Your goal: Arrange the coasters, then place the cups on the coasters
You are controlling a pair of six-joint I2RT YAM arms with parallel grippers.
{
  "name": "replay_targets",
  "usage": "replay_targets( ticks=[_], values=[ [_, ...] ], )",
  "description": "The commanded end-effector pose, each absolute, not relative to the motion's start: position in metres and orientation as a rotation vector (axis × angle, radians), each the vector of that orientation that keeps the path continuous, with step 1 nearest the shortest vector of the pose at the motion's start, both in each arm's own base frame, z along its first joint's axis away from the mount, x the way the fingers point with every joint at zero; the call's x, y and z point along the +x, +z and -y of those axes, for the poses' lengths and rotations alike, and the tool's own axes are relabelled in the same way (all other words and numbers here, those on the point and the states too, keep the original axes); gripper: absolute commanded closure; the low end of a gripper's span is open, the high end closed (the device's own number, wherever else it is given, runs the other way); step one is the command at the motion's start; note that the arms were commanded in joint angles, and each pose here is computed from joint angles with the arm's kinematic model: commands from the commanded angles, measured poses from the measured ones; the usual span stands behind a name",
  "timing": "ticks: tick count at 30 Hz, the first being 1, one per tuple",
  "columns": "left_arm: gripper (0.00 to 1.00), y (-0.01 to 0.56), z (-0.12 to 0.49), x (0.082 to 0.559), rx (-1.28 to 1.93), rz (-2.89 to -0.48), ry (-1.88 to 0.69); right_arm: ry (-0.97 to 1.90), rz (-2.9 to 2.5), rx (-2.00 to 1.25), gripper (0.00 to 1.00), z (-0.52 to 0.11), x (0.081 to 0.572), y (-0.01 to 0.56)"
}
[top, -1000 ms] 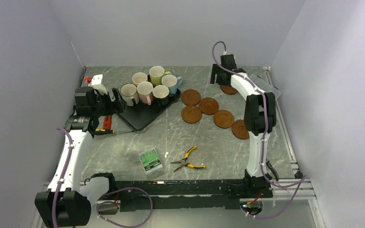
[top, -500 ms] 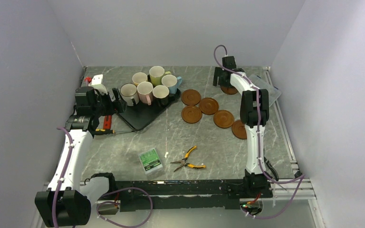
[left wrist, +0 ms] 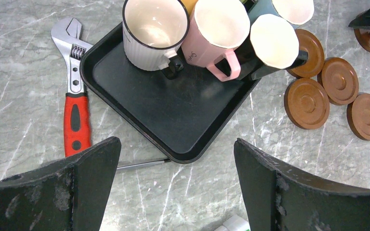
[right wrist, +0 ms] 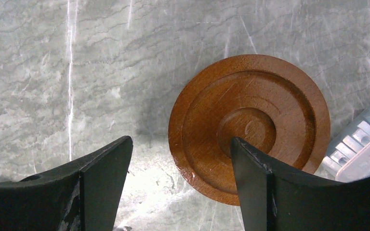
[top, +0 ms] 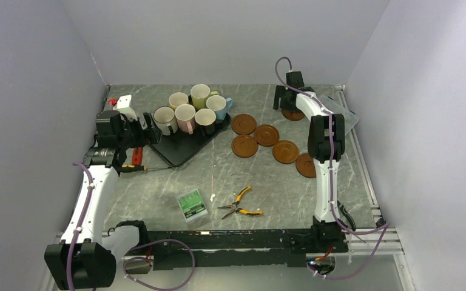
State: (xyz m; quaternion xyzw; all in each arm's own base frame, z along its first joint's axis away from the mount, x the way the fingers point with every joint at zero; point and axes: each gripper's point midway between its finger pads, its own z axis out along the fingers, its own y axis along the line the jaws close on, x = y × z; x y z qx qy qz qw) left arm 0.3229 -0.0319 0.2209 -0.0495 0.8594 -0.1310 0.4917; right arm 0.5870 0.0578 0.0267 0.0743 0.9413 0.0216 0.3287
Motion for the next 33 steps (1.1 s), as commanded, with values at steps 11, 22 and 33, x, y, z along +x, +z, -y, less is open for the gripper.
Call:
replay_targets(
  ticks=[11, 22, 33],
  values=[
    [0.06, 0.225, 0.036, 0.326, -0.087, -2.071, -0.330, 0.109, -2.563, 0.242, 0.23, -0.058, 0.513, 0.022],
    [0.06, 0.229, 0.037, 0.324, -0.083, -2.059, -0.338, 0.026, -2.579, 0.348, 0.24, -0.040, 0.473, 0.021],
    [0.06, 0.230, 0.038, 0.324, -0.081, -2.052, -0.343, 0.012, -2.579, 0.448, 0.24, -0.014, 0.448, 0.018]
  ],
)
